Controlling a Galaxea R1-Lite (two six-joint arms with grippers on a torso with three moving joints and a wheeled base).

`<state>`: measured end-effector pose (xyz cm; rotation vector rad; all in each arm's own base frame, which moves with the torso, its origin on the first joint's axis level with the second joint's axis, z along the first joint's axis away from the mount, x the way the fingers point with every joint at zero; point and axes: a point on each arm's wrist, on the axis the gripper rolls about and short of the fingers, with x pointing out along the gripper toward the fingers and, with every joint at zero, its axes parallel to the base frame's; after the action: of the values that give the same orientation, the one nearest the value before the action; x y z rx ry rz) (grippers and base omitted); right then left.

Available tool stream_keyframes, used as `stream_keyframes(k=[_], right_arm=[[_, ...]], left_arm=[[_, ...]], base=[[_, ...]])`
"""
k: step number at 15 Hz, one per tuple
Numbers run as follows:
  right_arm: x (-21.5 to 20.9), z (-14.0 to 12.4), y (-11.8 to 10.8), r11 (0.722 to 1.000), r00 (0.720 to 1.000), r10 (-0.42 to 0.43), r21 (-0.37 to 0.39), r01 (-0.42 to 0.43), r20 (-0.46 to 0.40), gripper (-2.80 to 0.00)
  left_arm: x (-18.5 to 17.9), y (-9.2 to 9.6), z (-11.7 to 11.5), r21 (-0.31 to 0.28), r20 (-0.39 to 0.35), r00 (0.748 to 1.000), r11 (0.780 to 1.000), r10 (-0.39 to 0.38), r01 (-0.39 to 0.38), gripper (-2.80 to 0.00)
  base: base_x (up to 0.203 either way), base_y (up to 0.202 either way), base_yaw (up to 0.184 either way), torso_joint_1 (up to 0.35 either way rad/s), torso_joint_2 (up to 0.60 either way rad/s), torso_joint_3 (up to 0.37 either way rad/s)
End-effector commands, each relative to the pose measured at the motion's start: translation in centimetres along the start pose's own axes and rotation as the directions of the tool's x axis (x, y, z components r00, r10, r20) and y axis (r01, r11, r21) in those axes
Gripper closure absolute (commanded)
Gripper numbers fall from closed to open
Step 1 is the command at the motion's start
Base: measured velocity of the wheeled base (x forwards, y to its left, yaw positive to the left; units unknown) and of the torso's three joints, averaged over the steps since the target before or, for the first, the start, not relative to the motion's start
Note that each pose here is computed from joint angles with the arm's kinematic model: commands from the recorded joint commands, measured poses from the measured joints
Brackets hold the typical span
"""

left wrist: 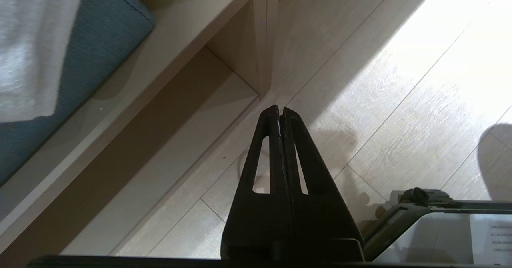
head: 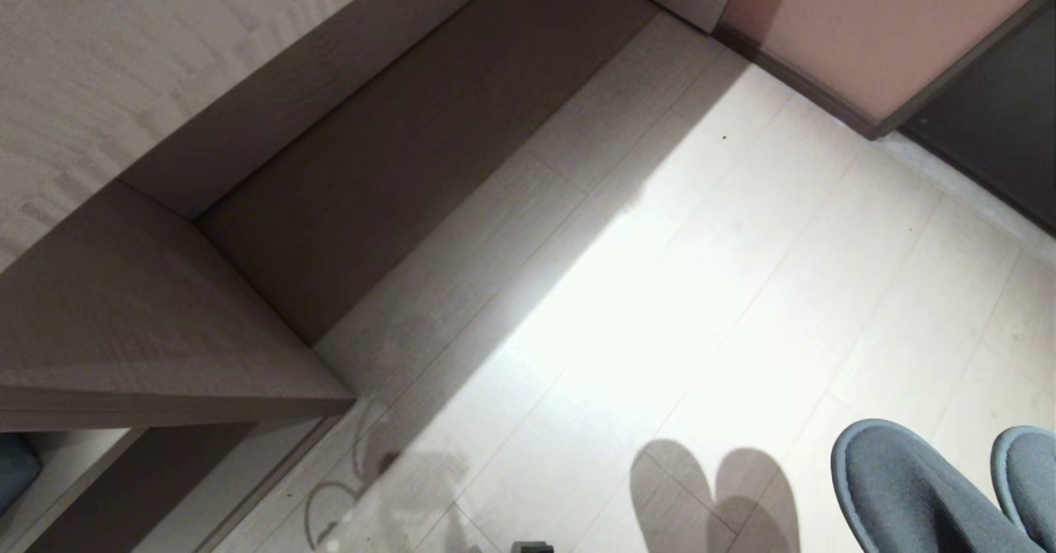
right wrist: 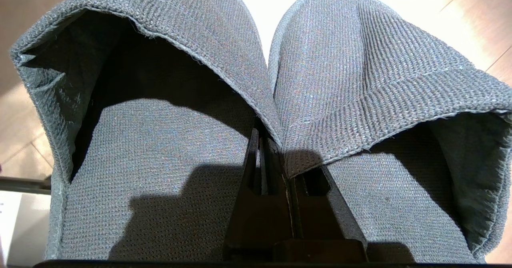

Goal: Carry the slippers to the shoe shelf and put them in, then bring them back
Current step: Place the slippers on the floor

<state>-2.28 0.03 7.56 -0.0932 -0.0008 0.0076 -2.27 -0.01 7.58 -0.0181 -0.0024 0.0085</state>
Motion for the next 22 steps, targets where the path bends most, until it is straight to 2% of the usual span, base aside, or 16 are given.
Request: stream_keyframes(k=[1, 22], right_arm=[[0.01, 0.01, 0.0, 1.0, 1.0, 0.0, -0.003, 0.0, 0.0, 0.0], [0.01, 0.01, 0.0, 1.0, 1.0, 0.002, -0.007, -0.002, 0.0, 0.0]], left_arm=[[0.01, 0.0, 0.0, 0.0, -0.001, 1.0, 1.0, 0.001, -0.001, 0.0], [0.01, 0.0, 0.0, 0.0, -0.001, 1.0, 1.0, 0.001, -0.001, 0.0]], base=[[0.0, 0.0, 0.0, 0.005, 0.0, -0.195], [0.0, 0.0, 0.0, 0.002, 0.0, -0.195]])
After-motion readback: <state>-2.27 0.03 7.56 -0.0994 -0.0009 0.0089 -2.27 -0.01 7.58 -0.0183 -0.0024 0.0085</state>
